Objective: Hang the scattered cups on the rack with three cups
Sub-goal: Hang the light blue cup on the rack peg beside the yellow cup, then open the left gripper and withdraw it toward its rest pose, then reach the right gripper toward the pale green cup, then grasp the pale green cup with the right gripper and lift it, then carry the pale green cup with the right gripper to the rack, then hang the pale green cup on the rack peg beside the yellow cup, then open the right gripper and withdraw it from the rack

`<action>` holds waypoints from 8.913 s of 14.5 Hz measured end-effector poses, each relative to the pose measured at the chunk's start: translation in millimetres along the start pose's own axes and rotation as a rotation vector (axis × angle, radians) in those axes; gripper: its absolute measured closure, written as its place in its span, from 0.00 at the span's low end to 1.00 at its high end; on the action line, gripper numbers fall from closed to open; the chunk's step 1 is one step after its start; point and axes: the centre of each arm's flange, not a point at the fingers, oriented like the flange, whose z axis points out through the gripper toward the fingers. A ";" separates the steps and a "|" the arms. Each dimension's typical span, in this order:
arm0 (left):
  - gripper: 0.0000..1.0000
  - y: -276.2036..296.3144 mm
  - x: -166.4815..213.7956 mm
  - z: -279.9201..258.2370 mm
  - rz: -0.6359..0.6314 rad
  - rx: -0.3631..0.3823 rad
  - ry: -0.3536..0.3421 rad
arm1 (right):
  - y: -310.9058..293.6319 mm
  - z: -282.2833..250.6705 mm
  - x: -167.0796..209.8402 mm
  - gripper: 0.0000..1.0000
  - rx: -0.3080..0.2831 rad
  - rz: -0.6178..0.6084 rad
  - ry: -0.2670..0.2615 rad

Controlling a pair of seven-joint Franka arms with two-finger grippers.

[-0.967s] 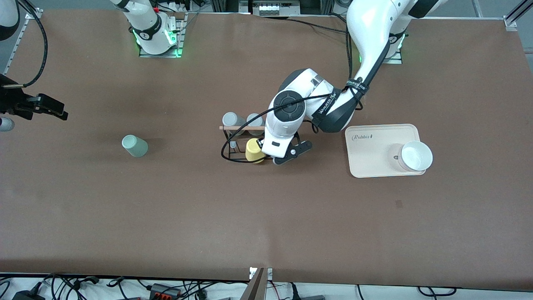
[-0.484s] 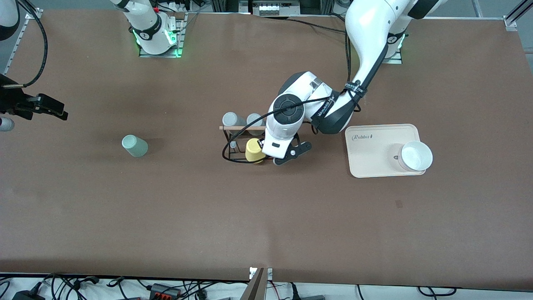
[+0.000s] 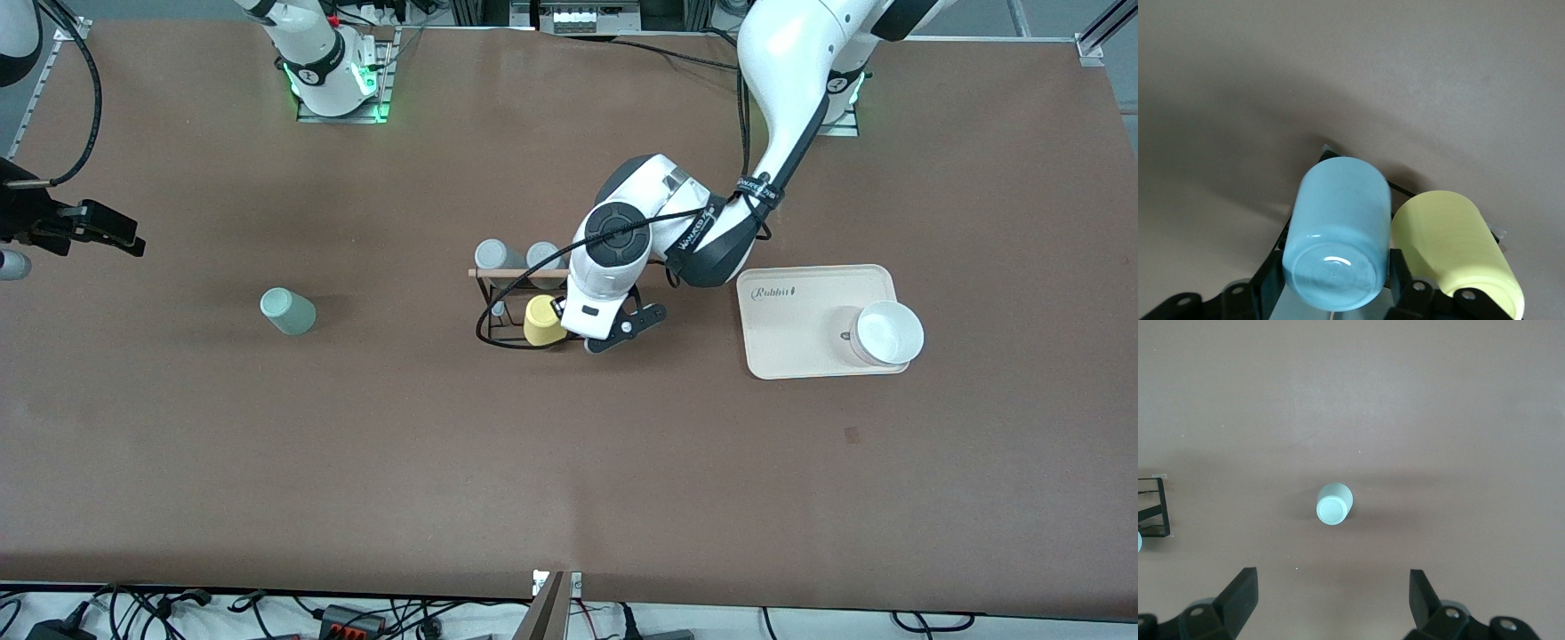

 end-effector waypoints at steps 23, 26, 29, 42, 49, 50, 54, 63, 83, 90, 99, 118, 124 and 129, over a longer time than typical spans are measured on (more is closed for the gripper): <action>0.00 -231.3 176.9 -257.1 0.135 0.061 0.119 | -6.0 39.0 16.4 0.00 0.005 -0.013 -0.056; 0.00 -268.5 197.4 -273.2 0.182 0.063 0.118 | -5.4 55.7 22.3 0.00 0.007 -0.012 -0.082; 0.00 -317.9 220.1 -291.8 0.248 0.056 0.125 | -4.5 83.4 30.9 0.00 0.010 -0.012 -0.128; 0.00 -398.2 174.0 -350.2 0.459 0.103 0.158 | -36.8 229.7 28.9 0.00 -0.013 -0.019 -0.043; 0.00 -409.8 172.0 -356.3 0.457 0.109 0.144 | -38.6 332.5 7.3 0.00 -0.006 -0.023 -0.064; 0.00 -411.7 173.6 -356.8 0.474 0.109 0.146 | -38.7 336.6 4.9 0.00 -0.006 -0.018 -0.072; 0.00 -431.6 189.6 -361.5 0.474 0.051 0.174 | -38.7 343.7 -1.6 0.00 -0.007 -0.003 -0.091; 0.00 -431.8 191.0 -358.4 0.494 0.023 0.164 | -34.1 351.9 -10.6 0.00 -0.009 0.007 -0.137; 0.00 -416.5 157.5 -379.7 0.544 0.036 0.195 | -299.2 144.4 25.4 0.35 0.060 0.023 -0.067; 0.00 -416.4 158.4 -378.3 0.544 0.045 0.194 | -413.4 166.5 3.7 0.35 0.054 0.201 -0.075; 0.00 -397.2 147.6 -374.1 0.541 0.055 0.190 | -429.8 218.0 7.0 0.35 0.018 0.227 -0.121; 0.00 -397.8 149.3 -371.5 0.535 0.073 0.189 | -441.1 268.1 9.2 0.11 0.021 0.241 -0.166; 0.00 -399.1 150.2 -371.4 0.531 0.072 0.189 | -418.6 172.7 32.1 0.00 0.051 0.270 -0.115; 0.00 -402.5 152.3 -371.8 0.524 0.072 0.189 | -314.2 87.8 76.4 0.00 0.112 0.377 -0.031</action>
